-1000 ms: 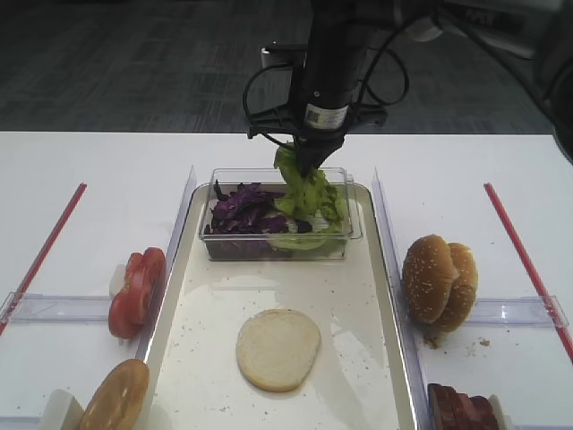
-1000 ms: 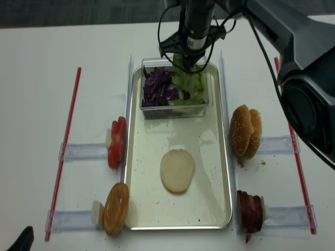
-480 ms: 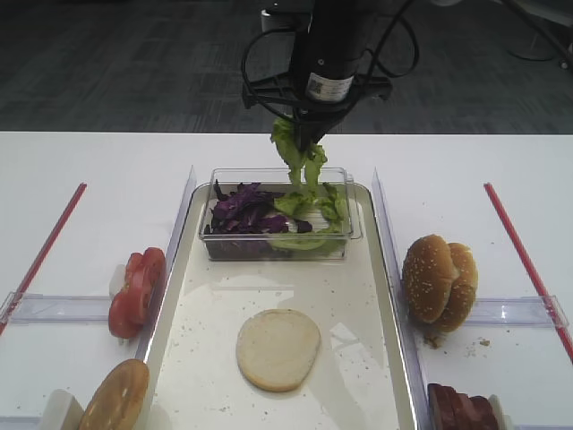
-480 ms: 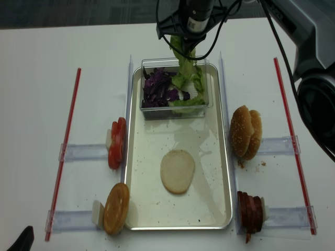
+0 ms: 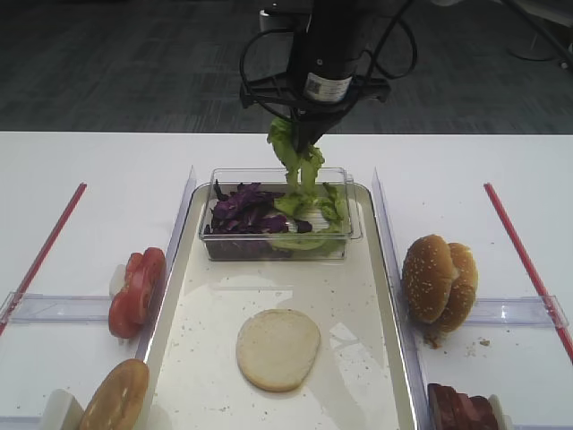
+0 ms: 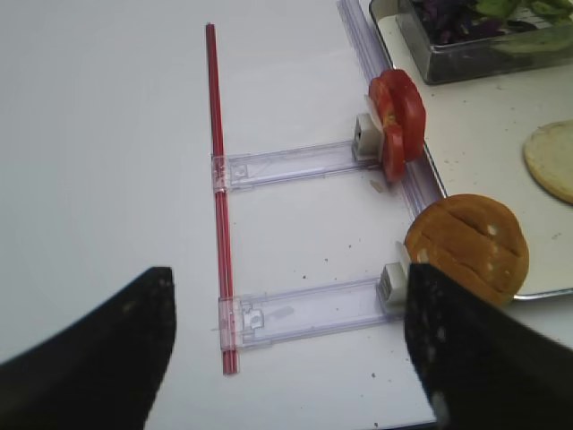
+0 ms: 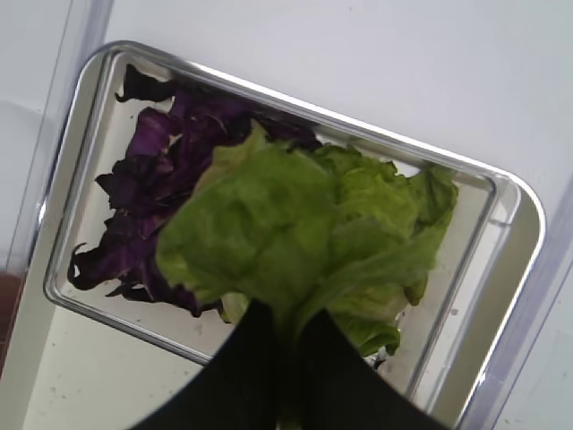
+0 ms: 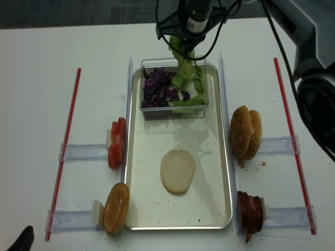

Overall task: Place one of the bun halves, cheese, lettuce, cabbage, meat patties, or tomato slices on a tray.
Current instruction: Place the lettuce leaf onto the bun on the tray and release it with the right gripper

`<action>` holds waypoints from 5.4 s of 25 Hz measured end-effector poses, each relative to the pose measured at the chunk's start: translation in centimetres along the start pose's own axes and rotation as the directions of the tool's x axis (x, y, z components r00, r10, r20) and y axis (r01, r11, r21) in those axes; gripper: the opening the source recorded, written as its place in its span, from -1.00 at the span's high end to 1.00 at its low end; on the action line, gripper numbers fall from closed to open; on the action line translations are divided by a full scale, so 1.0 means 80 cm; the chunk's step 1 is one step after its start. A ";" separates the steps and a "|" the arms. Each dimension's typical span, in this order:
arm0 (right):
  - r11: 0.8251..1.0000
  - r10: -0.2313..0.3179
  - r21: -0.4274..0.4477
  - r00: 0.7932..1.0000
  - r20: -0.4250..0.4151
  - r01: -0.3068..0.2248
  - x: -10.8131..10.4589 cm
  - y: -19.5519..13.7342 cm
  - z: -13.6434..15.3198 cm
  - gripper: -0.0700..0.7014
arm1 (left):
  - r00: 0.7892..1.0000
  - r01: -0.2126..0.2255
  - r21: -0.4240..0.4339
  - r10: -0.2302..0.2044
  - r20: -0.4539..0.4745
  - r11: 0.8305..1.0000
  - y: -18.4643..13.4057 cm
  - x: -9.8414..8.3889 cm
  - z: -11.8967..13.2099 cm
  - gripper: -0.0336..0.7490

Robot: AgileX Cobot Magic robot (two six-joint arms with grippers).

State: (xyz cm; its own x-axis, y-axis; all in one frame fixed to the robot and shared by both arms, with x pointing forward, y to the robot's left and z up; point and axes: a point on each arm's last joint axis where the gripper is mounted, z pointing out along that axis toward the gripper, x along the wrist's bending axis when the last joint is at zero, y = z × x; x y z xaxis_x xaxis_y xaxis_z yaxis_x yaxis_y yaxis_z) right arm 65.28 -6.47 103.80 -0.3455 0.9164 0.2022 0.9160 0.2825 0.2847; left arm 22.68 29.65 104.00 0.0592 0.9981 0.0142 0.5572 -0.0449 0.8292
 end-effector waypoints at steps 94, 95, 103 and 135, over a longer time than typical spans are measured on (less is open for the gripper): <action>0.888 -0.297 0.368 0.955 0.001 0.275 0.123 -0.183 0.047 0.65 | 1.000 0.000 0.000 0.000 0.000 1.000 0.000 0.000 0.000 -0.34; 0.887 -0.298 0.370 0.955 0.003 0.276 0.122 -0.183 0.047 0.65 | 1.000 0.000 0.000 0.000 0.000 1.000 0.000 0.000 0.000 -0.34; 0.886 -0.308 0.370 0.951 0.017 0.281 0.120 -0.182 0.053 0.65 | 1.000 0.000 0.000 0.000 0.000 1.000 0.000 0.000 0.000 -0.34; 0.868 -0.306 0.399 0.951 -0.041 0.297 0.125 -0.186 0.072 0.65 | 1.000 0.000 0.000 0.000 0.000 1.000 0.000 0.000 0.000 -0.34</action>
State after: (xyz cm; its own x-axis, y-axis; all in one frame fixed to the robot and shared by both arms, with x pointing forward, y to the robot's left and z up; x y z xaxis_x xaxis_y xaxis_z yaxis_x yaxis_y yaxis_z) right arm 49.34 0.10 96.20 -0.6176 0.7734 0.1431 0.7736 0.6301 -0.0669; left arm 22.68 29.65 104.00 0.0592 0.9981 0.0142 0.5572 -0.0449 0.8292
